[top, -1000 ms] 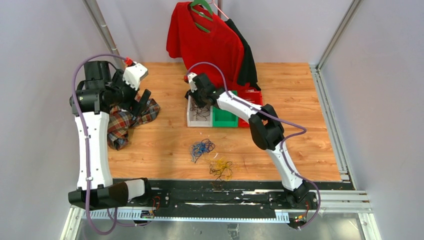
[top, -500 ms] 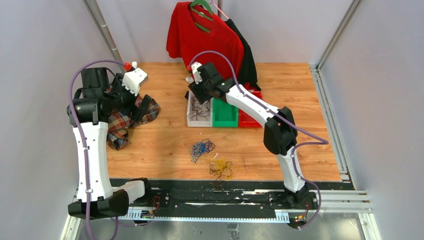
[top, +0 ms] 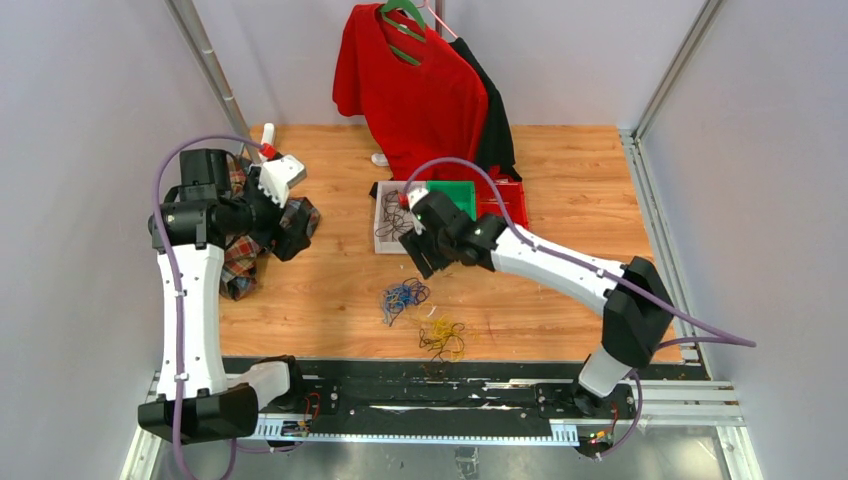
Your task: Untangle the cables
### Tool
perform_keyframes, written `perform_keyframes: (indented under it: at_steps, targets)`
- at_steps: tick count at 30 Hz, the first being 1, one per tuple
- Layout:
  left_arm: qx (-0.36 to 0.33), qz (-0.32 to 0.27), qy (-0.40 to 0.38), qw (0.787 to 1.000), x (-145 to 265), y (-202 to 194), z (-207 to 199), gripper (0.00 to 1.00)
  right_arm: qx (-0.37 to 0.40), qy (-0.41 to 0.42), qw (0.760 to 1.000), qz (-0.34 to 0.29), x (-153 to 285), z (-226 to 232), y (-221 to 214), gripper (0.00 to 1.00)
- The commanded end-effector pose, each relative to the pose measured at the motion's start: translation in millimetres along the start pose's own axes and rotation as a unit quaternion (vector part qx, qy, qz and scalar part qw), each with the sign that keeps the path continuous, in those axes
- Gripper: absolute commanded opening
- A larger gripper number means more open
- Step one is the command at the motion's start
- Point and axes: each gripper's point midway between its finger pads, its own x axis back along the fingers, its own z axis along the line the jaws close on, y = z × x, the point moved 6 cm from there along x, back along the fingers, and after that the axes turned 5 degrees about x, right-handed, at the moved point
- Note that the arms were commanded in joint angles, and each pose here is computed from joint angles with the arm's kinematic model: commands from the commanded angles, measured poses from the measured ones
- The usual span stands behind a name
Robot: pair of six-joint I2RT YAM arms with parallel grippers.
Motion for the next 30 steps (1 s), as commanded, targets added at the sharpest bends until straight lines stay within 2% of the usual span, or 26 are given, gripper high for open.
perform_keyframes:
  at_steps: [1, 3, 6, 10, 15, 19, 22, 27, 30]
  targets:
    - [0.003, -0.018, -0.046, 0.999, -2, -6, -15, 0.98, -0.026, 0.032, 0.998, 0.038, 8, 30, -44, 0.64]
    - [0.004, -0.014, -0.052, 0.999, -5, -11, -17, 0.98, -0.038, 0.046, 0.997, 0.056, 11, 37, -62, 0.64]
    - [-0.004, -0.013, -0.056, 0.998, -6, -17, -21, 0.98, -0.044, 0.026, 0.996, 0.075, 20, 39, -89, 0.64]
    - [-0.019, -0.012, -0.070, 0.997, -9, -22, -29, 0.98, -0.088, 0.006, 0.992, 0.094, 28, 39, -119, 0.64]
    - [-0.037, 0.002, -0.104, 0.994, -19, -28, -44, 0.98, -0.117, 0.036, 0.988, 0.094, 26, 54, -135, 0.64]
    - [-0.051, 0.017, -0.141, 0.988, -29, -33, -59, 0.98, -0.135, 0.055, 0.986, 0.085, 18, 59, -142, 0.59]
    - [-0.057, 0.024, -0.169, 0.984, -36, -38, -67, 0.98, -0.138, 0.049, 0.986, 0.080, 11, 57, -141, 0.46]
    - [-0.063, 0.035, -0.203, 0.977, -46, -40, -75, 0.98, -0.158, 0.062, 0.984, 0.051, 7, 47, -122, 0.02]
    - [-0.062, 0.035, -0.218, 0.973, -50, -40, -78, 0.99, -0.191, 0.102, 0.976, 0.019, 16, 38, -105, 0.01]
